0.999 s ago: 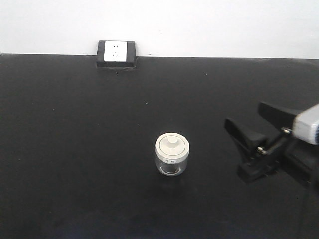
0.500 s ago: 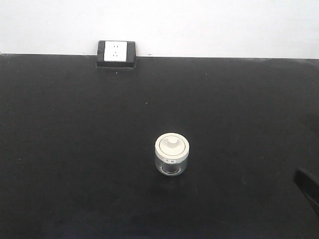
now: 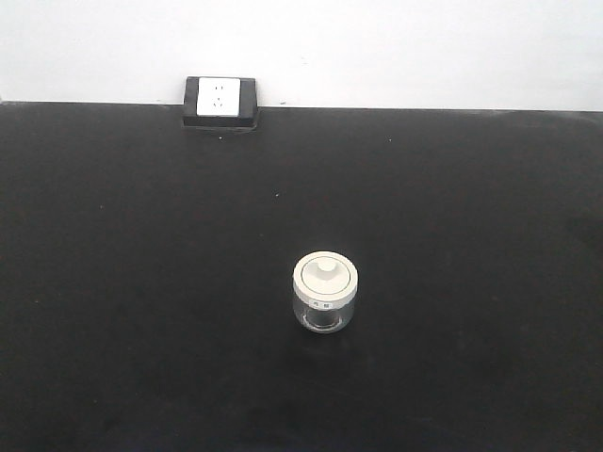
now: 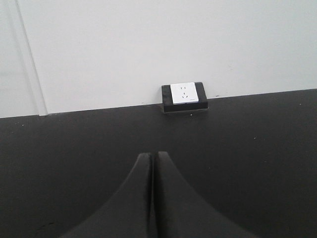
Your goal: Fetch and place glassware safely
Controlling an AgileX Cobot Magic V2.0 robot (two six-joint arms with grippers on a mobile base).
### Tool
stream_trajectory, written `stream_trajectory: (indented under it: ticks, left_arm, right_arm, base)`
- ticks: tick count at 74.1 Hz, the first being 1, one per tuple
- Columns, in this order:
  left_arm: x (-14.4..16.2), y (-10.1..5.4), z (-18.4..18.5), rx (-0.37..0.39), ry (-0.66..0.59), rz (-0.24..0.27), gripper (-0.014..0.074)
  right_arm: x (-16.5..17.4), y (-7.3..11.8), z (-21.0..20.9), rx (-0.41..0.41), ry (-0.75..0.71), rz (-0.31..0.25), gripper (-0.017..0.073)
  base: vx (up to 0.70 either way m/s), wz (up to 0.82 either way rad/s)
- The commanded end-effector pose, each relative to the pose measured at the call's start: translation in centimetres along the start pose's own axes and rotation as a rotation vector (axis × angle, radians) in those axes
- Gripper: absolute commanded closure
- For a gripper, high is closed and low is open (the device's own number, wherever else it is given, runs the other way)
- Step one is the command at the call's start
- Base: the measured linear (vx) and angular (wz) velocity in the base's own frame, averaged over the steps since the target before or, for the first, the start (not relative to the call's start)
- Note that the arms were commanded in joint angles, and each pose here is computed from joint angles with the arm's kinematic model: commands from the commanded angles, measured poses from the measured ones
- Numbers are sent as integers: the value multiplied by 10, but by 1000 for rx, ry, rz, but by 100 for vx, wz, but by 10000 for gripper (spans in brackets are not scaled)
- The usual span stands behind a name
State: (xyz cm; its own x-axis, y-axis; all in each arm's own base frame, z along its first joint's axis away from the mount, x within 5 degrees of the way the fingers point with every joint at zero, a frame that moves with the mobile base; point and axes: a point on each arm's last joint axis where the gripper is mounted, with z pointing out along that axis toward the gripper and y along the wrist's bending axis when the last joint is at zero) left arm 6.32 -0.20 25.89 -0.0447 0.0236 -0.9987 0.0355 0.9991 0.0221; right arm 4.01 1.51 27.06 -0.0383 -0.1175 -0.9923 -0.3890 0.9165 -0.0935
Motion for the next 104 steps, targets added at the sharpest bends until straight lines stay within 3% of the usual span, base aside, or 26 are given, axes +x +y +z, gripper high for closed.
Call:
stream_trajectory:
  ticks: [1, 82, 104]
  left_arm:
    - [-15, 0, 0, 7, -80, -8, 601]
    - [-14, 0, 0, 7, -83, -8, 601]
    - [26, -1, -9, 0, -108, 18, 601]
  right_arm:
    - [-16, -1, -1, 5, -105, 7, 569]
    - [-14, -1, -1, 5, -80, 10, 567]
    - [-14, -1, -1, 5, -80, 10, 567]
  base:
    - [0, 0]
    - [0, 0]
    - [0, 0]
